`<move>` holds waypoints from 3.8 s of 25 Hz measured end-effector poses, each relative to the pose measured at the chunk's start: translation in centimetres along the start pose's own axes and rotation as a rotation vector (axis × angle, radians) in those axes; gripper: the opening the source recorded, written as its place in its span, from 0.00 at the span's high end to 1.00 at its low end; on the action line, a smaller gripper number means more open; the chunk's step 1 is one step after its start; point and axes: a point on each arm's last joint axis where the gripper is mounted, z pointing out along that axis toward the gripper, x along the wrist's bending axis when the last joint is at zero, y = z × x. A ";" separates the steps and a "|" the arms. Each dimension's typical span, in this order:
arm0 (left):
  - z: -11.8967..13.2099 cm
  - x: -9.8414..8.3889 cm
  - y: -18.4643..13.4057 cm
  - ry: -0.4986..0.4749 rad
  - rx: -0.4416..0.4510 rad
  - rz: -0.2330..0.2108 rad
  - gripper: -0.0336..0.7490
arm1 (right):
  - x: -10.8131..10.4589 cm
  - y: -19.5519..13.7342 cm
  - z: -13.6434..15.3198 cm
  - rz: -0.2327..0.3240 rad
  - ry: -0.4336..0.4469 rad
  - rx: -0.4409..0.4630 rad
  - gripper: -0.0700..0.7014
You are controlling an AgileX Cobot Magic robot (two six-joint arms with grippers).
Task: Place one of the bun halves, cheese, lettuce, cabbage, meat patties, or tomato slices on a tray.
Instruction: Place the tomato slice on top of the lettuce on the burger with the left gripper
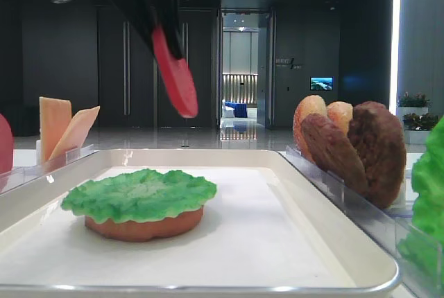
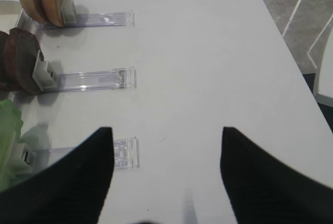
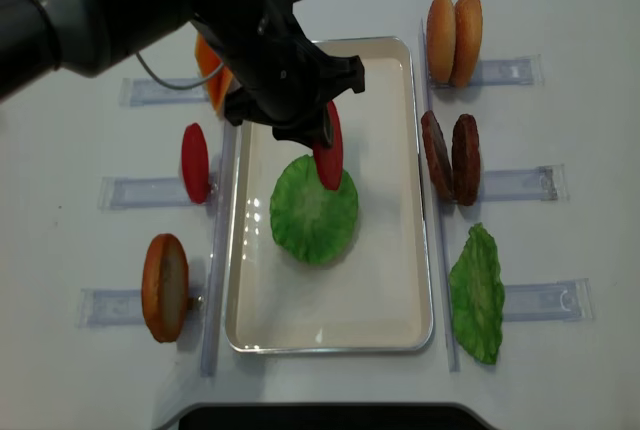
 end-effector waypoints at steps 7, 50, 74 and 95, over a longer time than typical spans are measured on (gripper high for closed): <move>-0.3 0.6 0.8 -0.085 0.011 0.018 0.88 | 0.0 0.0 0.0 0.000 0.000 0.000 0.36; 6.0 6.3 -1.0 -0.219 0.097 -0.018 0.88 | 0.0 0.0 0.0 0.000 0.000 0.000 0.36; 6.0 6.6 -1.1 -0.195 0.108 0.020 0.85 | 0.0 0.0 0.0 0.000 0.000 0.000 0.36; 4.2 8.0 -1.6 0.020 0.183 0.035 0.27 | 0.0 0.0 0.0 0.000 0.000 0.000 0.36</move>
